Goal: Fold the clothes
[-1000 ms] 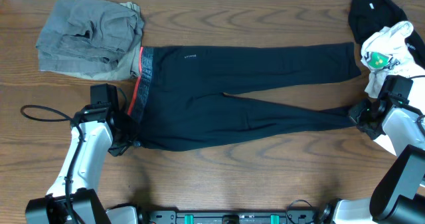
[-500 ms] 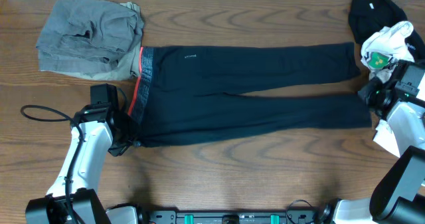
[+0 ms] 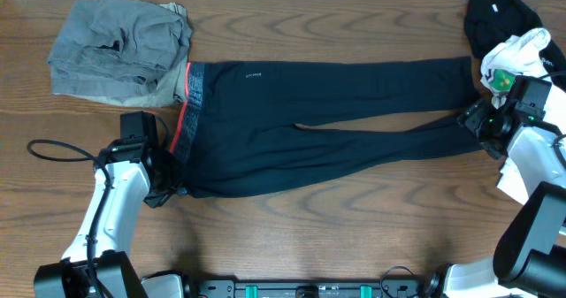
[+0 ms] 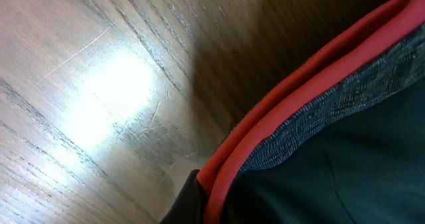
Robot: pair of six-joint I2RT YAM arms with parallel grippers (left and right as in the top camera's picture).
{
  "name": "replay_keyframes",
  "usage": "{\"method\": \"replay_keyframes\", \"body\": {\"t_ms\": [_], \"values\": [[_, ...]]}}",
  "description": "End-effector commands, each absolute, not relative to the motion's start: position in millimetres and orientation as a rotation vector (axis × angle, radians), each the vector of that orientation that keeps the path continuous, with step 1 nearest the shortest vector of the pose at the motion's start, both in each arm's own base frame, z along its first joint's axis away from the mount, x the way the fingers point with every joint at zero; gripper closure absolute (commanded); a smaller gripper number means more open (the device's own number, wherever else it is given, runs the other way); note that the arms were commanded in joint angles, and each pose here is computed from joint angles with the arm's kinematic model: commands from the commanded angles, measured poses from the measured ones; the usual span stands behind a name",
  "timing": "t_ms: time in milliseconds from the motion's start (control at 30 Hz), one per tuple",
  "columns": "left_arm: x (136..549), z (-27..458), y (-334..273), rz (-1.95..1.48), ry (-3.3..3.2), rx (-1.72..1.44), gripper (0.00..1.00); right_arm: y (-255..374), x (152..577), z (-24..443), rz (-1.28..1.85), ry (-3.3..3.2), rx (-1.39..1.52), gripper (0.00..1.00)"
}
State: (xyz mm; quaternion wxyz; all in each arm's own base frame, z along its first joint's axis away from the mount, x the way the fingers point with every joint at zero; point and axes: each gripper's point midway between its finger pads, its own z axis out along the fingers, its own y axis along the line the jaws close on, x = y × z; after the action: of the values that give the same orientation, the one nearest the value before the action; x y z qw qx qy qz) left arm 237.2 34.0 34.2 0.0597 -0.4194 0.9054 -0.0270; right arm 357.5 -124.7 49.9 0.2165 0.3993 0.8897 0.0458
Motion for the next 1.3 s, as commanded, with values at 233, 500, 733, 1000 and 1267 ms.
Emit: {"method": "replay_keyframes", "body": {"t_ms": [233,500,733,1000,1267], "values": [[241,38,40,-0.053,2.726,-1.241,0.94,-126,331,57,0.042,2.521,1.158,0.6],[241,38,40,-0.052,2.73,-1.233,0.94,-122,318,37,0.022,2.575,1.17,0.62],[241,38,40,-0.053,2.73,-1.233,0.94,-122,316,21,0.016,2.619,1.174,0.58],[241,38,40,-0.052,2.731,-1.233,0.94,-121,314,-6,0.011,2.677,1.188,0.59],[241,38,40,-0.052,2.729,-1.233,0.94,-123,312,-14,-0.014,2.691,1.198,0.8]]}}
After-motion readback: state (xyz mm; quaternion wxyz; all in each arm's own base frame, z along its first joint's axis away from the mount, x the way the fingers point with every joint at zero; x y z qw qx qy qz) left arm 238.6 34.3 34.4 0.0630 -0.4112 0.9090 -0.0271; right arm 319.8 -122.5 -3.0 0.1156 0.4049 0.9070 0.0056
